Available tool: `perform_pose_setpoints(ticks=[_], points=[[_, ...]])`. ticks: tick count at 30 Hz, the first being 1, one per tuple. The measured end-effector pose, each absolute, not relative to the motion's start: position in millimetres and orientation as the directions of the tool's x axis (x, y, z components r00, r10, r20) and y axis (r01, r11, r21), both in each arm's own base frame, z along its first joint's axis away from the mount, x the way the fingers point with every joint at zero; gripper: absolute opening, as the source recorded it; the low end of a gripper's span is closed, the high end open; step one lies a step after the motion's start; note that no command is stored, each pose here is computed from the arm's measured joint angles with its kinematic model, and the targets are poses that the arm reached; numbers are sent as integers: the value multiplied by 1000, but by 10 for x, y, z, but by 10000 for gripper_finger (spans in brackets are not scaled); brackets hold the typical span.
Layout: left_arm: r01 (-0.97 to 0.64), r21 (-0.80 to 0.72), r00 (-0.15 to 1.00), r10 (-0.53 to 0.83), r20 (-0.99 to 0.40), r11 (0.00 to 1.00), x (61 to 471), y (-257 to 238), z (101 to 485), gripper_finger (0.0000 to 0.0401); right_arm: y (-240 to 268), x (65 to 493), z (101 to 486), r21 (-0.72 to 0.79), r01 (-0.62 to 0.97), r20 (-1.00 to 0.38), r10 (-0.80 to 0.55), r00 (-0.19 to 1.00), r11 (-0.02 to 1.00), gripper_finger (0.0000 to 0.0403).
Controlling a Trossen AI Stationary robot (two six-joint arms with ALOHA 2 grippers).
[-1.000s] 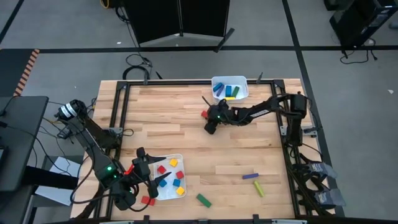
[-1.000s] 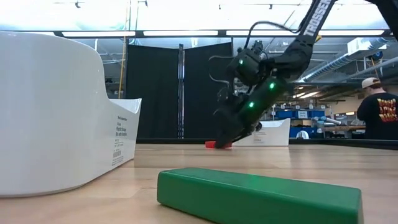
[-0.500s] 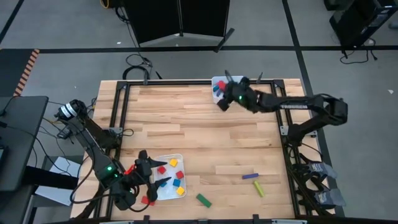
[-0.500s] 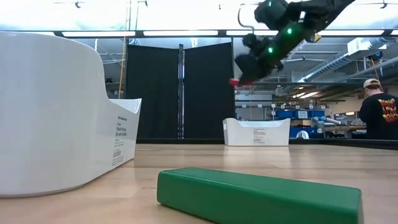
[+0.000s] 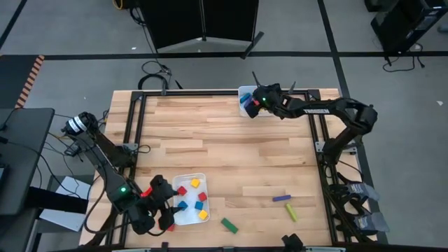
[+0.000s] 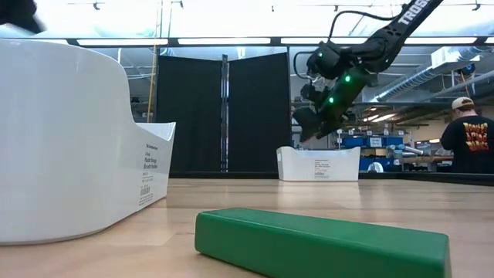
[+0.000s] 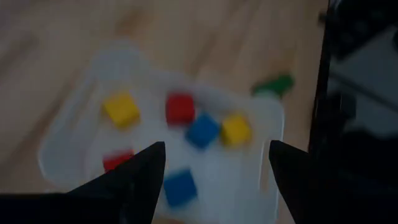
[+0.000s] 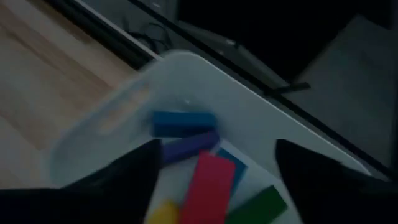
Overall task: Sort blocks by size
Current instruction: Put the green small block into the bottom white bin
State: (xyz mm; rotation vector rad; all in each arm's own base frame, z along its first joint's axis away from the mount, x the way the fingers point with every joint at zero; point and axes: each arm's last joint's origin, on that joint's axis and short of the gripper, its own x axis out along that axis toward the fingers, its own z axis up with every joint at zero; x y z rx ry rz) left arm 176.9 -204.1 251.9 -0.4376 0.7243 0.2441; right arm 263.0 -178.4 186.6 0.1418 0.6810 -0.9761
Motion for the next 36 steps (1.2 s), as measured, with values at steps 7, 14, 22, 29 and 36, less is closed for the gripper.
perform_pose_setpoints(ticks=[7, 14, 22, 29, 36], points=[[-301, -282, 447, -126, -886, 911, 1726, -2162, 2283, 293, -1539, 2697, 2167, -145, 726, -512, -679, 527, 673, 383], [-355, -291, 208, -229, -951, 888, 1561, -2270, 2180, 293, -1246, 2753, 2364, -128, 666, -457, -640, 618, 735, 340], [-477, -274, 110, -252, -961, 835, 1300, -2404, 2160, 293, -1027, 2831, 2383, -124, 639, -445, -618, 648, 759, 322], [-523, -190, 40, -199, -979, 831, 1230, -2498, 1993, 294, -942, 2877, 2402, -102, 624, -422, -602, 678, 774, 323], [-548, -110, -54, -166, -985, 829, 1254, -2587, 1764, 304, -890, 2896, 2407, -103, 616, -415, -596, 687, 781, 321]])
